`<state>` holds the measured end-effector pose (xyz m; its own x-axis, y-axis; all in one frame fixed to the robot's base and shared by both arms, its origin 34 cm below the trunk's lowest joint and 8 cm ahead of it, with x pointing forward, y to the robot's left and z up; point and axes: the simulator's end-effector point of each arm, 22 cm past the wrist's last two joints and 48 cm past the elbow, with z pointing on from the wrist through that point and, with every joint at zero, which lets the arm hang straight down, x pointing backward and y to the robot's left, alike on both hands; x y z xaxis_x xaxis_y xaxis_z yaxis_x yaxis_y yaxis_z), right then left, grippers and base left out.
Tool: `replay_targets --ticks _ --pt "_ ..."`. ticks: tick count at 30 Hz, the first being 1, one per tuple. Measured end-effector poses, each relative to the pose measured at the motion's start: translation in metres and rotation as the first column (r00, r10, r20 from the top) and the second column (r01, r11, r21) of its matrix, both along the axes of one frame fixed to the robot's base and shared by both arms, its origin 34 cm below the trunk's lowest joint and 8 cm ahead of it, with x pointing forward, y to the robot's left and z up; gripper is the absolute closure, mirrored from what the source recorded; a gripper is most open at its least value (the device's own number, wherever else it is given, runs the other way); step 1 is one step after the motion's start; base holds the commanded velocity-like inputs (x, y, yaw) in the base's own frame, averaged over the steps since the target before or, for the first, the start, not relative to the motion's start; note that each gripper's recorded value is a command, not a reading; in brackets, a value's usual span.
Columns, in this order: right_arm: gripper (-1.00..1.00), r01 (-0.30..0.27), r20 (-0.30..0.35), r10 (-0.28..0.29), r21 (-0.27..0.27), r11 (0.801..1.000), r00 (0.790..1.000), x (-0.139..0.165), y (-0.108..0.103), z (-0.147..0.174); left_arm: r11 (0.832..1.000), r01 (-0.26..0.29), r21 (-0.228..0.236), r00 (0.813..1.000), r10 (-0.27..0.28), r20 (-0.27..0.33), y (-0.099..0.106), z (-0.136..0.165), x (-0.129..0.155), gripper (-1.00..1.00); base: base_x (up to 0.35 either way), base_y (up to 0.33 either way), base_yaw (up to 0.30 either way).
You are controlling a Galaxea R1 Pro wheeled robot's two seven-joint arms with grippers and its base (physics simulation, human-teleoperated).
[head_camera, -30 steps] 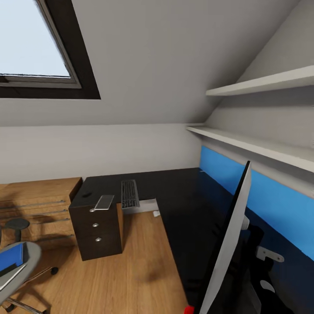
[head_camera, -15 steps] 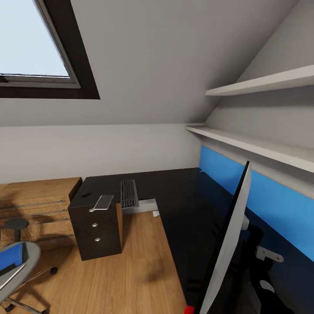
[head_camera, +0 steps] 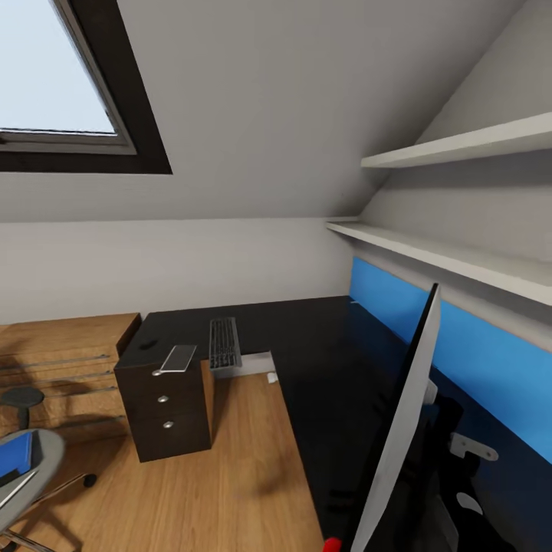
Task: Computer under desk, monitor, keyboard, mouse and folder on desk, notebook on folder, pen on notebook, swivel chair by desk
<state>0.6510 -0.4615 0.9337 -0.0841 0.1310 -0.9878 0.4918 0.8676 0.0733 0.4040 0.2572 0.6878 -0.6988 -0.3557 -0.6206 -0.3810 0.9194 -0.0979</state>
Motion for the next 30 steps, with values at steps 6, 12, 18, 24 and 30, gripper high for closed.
replay_targets --ticks 6,12,18,24,30 --pt "1.00 0.000 0.000 0.000 -0.001 1.000 1.000 0.0001 -0.0001 0.0004 1.000 -0.001 -0.001 1.000 0.001 0.000 0.0000 0.0002 0.0004 -1.00 0.008 -0.003 0.000" --pt "1.00 -0.006 -0.001 0.006 -0.006 1.000 1.000 0.0009 0.0014 0.0009 1.000 -0.001 -0.001 1.000 0.001 0.000 0.0002 0.0001 0.0000 -1.00 0.001 0.000 0.000" --pt "1.00 -0.009 -0.002 0.009 -0.005 1.000 1.000 0.0012 0.0031 0.0004 1.000 -0.001 -0.001 1.000 0.001 0.001 0.0000 0.0003 0.0004 -1.00 0.000 0.000 0.000" --pt "1.00 -0.010 -0.002 0.010 -0.004 1.000 1.000 0.0013 0.0039 0.0000 1.000 -0.001 -0.001 1.000 0.001 0.000 0.0000 0.0002 0.0002 -1.00 0.000 0.000 0.000" --pt "1.00 -0.009 0.000 0.009 -0.003 1.000 1.000 0.0014 0.0040 0.0000 1.000 0.000 0.000 1.000 0.000 0.001 -0.0001 0.0002 0.0004 -1.00 0.000 0.000 0.000"
